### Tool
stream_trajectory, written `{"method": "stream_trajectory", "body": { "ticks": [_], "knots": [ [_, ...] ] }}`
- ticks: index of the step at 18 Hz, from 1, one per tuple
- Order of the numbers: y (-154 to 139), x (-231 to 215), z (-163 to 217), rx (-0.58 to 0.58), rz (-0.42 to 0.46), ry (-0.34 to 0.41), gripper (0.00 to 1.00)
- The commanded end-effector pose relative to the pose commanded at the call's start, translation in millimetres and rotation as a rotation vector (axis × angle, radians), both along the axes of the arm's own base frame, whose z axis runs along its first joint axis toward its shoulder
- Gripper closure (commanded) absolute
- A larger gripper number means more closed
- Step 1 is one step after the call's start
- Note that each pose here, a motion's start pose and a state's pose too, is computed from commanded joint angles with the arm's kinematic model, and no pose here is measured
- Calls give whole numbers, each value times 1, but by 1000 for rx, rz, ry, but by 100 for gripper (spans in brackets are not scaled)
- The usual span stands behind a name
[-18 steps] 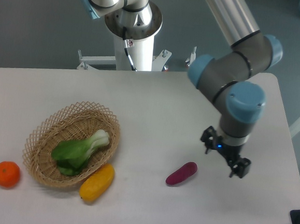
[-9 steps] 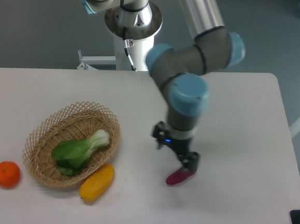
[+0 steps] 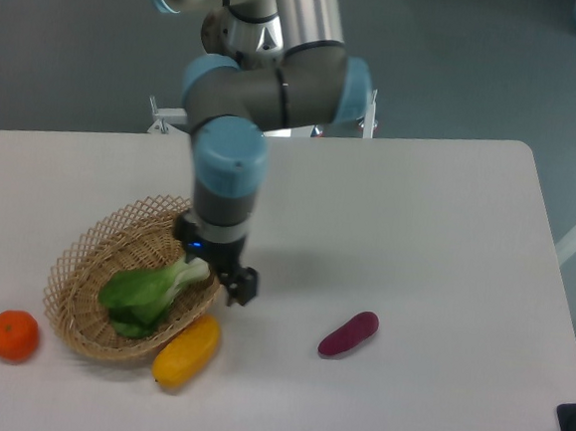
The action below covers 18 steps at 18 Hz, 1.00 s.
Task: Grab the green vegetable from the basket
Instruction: 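Lower the gripper into the basket onto the green bok choy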
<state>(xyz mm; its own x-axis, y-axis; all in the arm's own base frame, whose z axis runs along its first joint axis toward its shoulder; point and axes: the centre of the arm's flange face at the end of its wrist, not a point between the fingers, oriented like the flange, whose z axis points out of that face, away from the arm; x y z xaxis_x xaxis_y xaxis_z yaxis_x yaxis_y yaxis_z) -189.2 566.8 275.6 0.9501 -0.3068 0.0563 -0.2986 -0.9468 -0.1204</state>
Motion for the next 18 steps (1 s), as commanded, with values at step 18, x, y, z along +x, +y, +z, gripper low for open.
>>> {"method": "stream_trajectory", "body": {
  "ticks": [18],
  "knots": [
    [11, 30, -67, -125, -27, 55, 0]
  ]
}}
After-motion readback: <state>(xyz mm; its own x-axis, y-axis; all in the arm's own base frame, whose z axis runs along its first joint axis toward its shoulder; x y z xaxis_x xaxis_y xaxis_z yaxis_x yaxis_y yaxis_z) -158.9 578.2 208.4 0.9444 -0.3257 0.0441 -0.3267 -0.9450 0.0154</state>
